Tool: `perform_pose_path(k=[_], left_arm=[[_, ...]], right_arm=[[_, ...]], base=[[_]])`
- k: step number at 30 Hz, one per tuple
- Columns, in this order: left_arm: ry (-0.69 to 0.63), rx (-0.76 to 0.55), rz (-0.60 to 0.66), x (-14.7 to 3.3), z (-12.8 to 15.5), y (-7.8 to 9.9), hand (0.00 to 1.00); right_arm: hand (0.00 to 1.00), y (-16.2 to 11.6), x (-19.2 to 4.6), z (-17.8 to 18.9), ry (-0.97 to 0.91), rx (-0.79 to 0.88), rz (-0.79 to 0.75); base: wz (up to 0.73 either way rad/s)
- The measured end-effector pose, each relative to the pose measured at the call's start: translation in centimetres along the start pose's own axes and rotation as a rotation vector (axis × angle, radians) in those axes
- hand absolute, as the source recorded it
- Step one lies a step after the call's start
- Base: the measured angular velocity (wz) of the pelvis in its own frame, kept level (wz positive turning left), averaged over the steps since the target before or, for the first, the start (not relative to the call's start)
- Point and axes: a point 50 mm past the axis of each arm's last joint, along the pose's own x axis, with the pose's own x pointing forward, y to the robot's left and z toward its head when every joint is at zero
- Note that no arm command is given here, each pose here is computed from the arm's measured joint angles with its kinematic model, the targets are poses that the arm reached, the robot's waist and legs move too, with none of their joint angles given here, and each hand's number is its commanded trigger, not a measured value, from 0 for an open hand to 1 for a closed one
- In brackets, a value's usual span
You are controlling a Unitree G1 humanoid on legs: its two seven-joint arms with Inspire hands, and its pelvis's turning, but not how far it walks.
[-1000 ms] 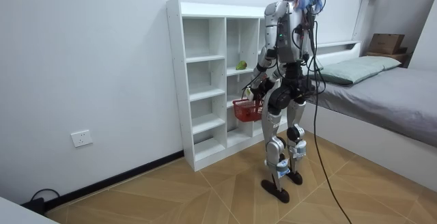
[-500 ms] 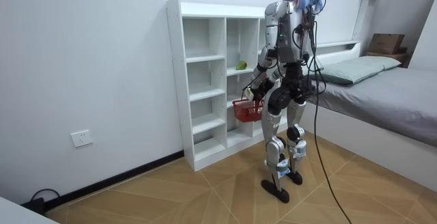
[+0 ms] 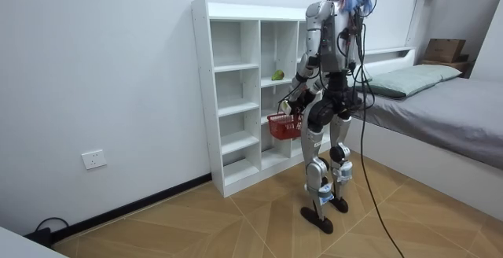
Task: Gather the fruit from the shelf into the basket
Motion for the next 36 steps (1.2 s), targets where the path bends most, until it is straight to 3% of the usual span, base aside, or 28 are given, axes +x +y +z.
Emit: perform_pose_path(k=[10, 23, 36], left_arm=[[0.021, -0.018, 0.013, -0.4, -0.9, 0.3, 1.00], [0.007, -0.063, 0.107, -1.4, -1.5, 1.8, 1.00], [-0.014, -0.129, 0.195, -1.9, -1.5, 3.1, 1.00]], right_arm=[[0.00, 0.5, -0.8, -0.3, -0.041, -0.032, 0.039], [0.00, 1.4, -2.9, -0.3, -0.138, -0.216, 0.114], [0.00, 2.9, -5.1, 5.8, -0.425, -0.482, 0.170]], base=[[0.00], [0.01], [0.02]])
